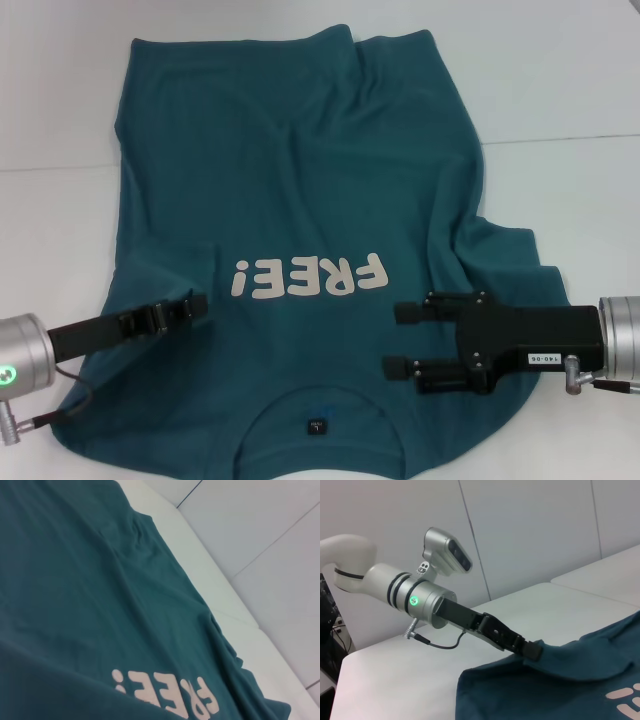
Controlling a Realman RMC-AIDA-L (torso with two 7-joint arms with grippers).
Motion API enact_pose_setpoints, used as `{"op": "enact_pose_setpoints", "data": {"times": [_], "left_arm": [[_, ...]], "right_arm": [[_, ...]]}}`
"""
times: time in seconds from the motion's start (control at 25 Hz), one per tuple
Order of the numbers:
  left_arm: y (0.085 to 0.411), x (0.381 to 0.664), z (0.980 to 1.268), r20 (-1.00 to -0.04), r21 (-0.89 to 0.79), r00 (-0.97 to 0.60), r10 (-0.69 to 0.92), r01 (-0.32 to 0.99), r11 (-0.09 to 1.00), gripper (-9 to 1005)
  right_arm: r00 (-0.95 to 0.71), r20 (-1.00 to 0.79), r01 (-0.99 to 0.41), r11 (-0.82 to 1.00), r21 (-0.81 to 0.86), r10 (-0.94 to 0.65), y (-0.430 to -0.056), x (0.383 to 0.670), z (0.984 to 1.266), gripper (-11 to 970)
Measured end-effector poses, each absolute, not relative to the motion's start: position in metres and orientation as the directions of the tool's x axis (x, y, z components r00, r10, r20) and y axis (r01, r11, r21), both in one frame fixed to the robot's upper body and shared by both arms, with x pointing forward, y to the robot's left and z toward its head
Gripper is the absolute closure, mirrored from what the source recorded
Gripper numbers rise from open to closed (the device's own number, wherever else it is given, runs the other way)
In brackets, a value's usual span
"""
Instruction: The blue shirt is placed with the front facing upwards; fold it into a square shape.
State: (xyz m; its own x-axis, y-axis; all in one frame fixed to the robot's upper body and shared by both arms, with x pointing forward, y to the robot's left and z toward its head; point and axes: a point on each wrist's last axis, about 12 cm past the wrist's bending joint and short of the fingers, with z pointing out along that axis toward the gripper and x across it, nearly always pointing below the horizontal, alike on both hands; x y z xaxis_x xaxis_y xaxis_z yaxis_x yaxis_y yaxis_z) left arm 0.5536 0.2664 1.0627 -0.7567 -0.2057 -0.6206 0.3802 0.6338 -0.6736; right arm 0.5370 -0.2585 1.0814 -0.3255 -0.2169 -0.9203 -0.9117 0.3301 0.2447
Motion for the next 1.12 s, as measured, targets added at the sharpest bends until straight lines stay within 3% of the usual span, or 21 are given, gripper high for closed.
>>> {"op": "enact_pose_setpoints", "data": {"times": [0.48, 1.08, 1.12], "left_arm": [[0.253, 0.559, 1.059, -0.624, -0.683, -0.755, -0.204, 0.398, 0.613, 903], [0.270, 0.542, 1.065, -0.646, -0.678, -0.742, -0.179, 0.450, 0.581, 873], [0.269, 0.542, 1.066, -0.646, -0.679, -0.742, -0.177, 0.453, 0.578, 837]], "right_arm": [[-0.325, -0.921, -0.911, 0.332, 0.244, -0.216, -0.259, 0.537, 1.081, 224], [-0.317, -0.926, -0.911, 0.336, 0.238, -0.204, -0.260, 0.538, 1.084, 228], [-0.317, -0.926, -0.911, 0.337, 0.237, -0.204, -0.260, 0.539, 1.084, 228]]}}
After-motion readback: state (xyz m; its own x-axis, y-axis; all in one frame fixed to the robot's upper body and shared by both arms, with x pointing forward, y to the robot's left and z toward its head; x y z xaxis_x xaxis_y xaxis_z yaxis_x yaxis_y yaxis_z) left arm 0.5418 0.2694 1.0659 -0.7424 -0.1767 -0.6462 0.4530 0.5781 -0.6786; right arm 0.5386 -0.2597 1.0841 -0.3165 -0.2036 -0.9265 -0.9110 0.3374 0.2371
